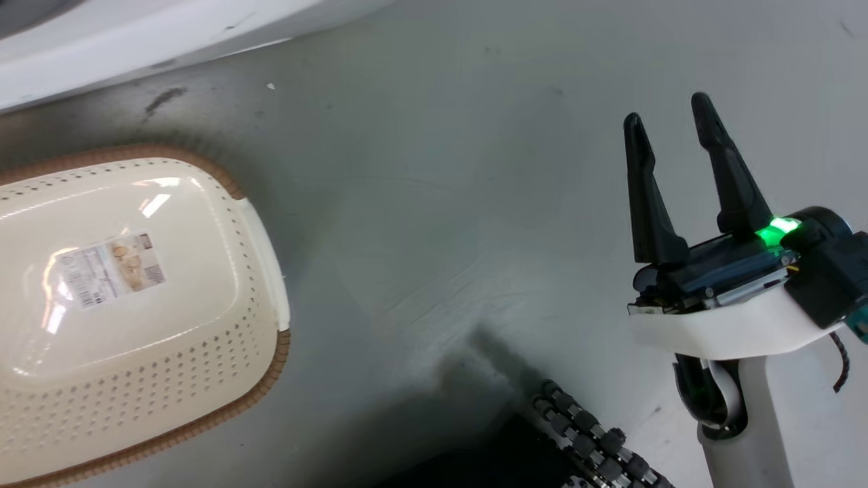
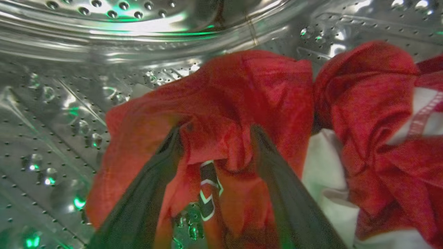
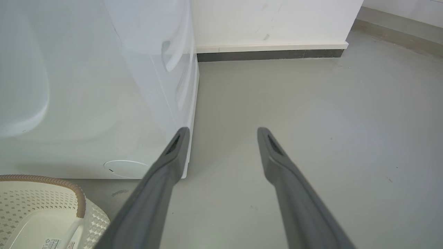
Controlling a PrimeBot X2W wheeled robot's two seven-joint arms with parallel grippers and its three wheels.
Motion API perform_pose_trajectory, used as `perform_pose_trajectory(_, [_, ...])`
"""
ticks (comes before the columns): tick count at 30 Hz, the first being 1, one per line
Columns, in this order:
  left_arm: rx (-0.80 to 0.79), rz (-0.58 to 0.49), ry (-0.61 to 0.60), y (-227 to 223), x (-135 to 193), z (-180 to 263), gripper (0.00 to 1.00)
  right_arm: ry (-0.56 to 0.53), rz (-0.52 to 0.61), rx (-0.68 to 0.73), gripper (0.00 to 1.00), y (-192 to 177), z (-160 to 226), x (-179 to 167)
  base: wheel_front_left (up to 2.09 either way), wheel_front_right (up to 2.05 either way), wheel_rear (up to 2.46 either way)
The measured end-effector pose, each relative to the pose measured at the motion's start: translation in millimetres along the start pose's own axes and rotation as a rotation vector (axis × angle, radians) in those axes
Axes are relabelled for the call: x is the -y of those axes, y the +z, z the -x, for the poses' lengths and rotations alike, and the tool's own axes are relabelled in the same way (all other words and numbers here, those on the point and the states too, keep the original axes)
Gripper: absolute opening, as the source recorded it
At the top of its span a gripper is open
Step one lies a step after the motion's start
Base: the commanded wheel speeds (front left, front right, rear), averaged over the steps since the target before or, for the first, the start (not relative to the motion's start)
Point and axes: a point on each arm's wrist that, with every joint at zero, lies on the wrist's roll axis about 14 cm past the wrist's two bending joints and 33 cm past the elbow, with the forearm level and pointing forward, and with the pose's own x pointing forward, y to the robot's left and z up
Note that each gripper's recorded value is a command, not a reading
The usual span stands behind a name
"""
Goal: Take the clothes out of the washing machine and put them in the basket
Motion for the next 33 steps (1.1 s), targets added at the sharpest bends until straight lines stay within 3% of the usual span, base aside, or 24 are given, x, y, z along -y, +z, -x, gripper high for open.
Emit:
perform_pose_trajectory(13, [-0.251,0.0,0.002,-53,6,-20,1.0,-0.031,0.007,-0.042,1.0,-9,15,6,0.0,0.0,0.0])
perform_pose_trajectory(14, [-0.253,0.0,0.002,-53,6,-20,0.24,-0.032,0.006,-0.047,1.0,-11,16,6,0.0,0.0,0.0])
perform_pose_trajectory(15, [-0.253,0.003,-0.001,-53,7,-21,0.0,-0.033,0.005,-0.05,1.0,-12,16,6,0.0,0.0,0.0])
perform_pose_trajectory(24, [-0.204,0.011,-0.001,-47,3,-22,0.0,-0.027,-0.003,-0.037,1.0,-11,10,6,0.0,0.0,0.0])
perform_pose_trajectory(33, [0.038,0.021,0.028,5,-7,-14,0.0,-0.026,0.009,0.008,1.0,5,3,9,0.0,0.0,0.0])
